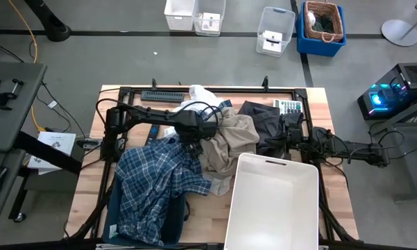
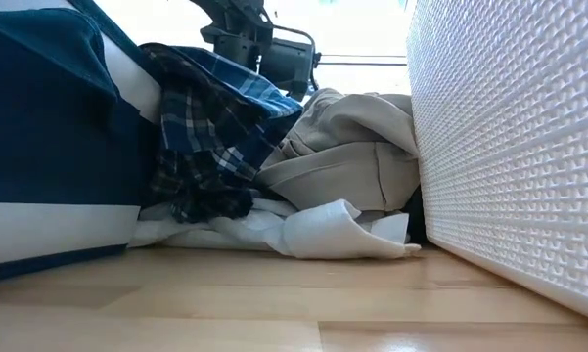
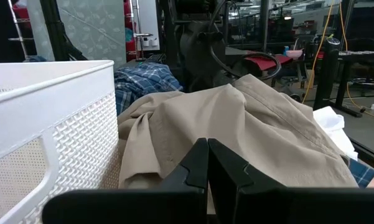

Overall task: Sort clothes
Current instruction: Put the blue shirt into blue laundry organizer

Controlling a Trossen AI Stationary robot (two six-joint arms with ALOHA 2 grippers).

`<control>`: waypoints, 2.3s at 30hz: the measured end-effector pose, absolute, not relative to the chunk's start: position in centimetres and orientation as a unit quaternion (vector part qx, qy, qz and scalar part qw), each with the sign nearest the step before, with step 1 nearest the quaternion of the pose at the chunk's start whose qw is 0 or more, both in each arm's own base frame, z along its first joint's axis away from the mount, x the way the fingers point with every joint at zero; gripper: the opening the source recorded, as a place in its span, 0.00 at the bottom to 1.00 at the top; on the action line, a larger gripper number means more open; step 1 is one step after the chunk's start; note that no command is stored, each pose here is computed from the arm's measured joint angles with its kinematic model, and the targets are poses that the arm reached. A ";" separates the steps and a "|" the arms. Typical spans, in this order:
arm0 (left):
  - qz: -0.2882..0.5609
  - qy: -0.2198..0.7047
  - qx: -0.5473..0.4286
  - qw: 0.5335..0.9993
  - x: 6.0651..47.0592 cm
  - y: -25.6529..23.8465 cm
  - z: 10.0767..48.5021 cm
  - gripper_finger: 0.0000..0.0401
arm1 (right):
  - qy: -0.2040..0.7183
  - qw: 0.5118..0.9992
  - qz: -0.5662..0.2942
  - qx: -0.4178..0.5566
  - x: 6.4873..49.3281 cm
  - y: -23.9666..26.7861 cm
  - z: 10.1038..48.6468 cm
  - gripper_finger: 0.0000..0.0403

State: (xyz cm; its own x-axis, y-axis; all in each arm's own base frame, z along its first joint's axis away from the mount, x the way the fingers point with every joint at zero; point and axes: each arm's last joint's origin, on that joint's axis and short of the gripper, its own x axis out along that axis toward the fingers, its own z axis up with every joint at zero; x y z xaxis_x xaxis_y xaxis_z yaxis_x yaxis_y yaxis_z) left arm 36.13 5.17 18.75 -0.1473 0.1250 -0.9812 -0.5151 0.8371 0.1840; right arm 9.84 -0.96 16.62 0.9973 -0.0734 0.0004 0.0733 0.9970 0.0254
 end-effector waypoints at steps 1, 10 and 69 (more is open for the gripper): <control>0.246 0.716 -0.137 0.639 36.1 5.2 18.7 0.67 | -0.001 0.999 -0.037 0.013 9.8 -1.0 16.6 0.00; 0.187 0.714 -0.135 0.661 36.7 5.5 18.3 0.64 | -0.001 0.999 -0.037 0.013 9.8 -1.0 16.6 0.00; -0.231 0.578 -0.315 0.716 16.4 -22.7 27.0 0.00 | 0.000 0.999 -0.037 0.013 9.8 -1.0 16.6 0.00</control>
State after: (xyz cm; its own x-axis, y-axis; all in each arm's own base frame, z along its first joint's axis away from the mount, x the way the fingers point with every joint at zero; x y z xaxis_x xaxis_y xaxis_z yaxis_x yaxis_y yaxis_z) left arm 16.43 -22.66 27.05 0.2243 -0.6950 -0.6832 -0.0330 0.6952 -0.7181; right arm 9.84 -0.96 16.62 0.9973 -0.0732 0.0000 0.0732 0.9970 0.0254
